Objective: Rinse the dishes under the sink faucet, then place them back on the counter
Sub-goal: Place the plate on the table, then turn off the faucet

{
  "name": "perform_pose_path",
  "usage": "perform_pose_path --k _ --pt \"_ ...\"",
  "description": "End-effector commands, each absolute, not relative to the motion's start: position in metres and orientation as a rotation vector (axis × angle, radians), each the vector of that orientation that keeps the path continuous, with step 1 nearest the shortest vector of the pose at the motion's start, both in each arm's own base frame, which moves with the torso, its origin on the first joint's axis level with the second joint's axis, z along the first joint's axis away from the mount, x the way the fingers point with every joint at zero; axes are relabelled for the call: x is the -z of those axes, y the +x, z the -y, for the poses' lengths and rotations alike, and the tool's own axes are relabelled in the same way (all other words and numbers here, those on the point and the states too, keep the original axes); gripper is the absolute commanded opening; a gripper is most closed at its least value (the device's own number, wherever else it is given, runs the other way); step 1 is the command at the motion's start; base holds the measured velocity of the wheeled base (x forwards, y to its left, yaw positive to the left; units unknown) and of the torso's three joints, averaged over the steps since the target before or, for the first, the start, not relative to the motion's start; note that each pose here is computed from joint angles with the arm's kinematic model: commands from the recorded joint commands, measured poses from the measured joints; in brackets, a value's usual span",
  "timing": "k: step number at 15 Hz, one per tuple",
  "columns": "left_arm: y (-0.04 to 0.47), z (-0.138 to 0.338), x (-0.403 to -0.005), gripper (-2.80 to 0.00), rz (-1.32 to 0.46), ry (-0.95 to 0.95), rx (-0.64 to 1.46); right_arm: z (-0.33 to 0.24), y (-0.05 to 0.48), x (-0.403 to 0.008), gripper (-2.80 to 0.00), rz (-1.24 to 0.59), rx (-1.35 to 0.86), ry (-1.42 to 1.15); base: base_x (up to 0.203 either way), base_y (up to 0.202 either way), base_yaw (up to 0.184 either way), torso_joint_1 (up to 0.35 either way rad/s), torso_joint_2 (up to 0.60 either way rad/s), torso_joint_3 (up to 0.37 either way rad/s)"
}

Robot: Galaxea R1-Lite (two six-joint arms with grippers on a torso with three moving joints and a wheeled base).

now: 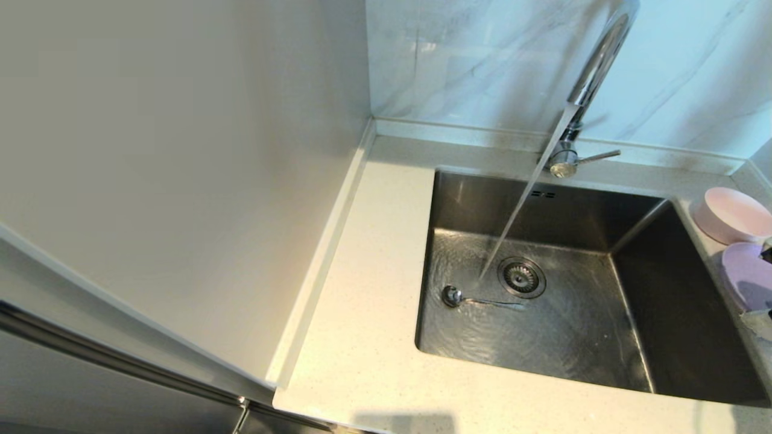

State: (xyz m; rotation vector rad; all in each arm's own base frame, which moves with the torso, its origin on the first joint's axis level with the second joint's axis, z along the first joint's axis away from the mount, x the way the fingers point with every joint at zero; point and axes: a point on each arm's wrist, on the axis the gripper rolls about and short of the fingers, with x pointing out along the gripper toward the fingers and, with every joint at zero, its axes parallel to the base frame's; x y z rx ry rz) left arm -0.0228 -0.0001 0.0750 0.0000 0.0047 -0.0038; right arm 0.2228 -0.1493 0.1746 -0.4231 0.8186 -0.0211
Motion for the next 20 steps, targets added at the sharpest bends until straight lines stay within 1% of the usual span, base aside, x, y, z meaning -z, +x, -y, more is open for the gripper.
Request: perform_pose_path --k 1,4,9,13,17,19,20 --pt "-0.023 0.0 -0.075 -2.8 -0.005 0.0 0.003 0.153 0.223 -0.172 0.0 -0.828 0.023 -0.413 0.0 0.0 0.0 0.0 0.0 0.0" --pt "-0.023 0.0 -0.075 -2.8 -0.005 0.0 0.003 0.154 0.22 -0.174 0.0 -0.812 0.042 -0.369 0.0 0.0 0.0 0.0 0.0 0.0" --pt "-0.023 0.0 -0.075 -2.8 -0.005 0.0 0.005 0.147 0.208 -0.192 0.0 -0.698 0.003 -0.266 0.0 0.0 0.0 0.0 0.0 0.0" --pt "-0.023 0.0 -0.075 -2.8 -0.005 0.0 0.004 0.128 0.187 -0.211 0.0 -0.606 -0.11 -0.189 0.0 0.0 0.0 0.0 0.0 0.0" --pt "-0.023 0.0 -0.075 -2.8 -0.005 0.0 0.003 0.102 0.176 -0.228 0.0 -0.518 -0.187 -0.236 0.0 0.0 0.0 0.0 0.0 0.0" --pt "-0.023 0.0 -0.075 -2.8 -0.005 0.0 0.004 0.092 0.179 -0.234 0.0 -0.497 -0.215 -0.258 0.0 0.0 0.0 0.0 0.0 0.0" --pt "-0.023 0.0 -0.075 -2.8 -0.005 0.0 0.003 0.093 0.187 -0.237 -2.15 -0.497 -0.222 -0.263 0.0 0.0 0.0 0.0 0.0 0.0"
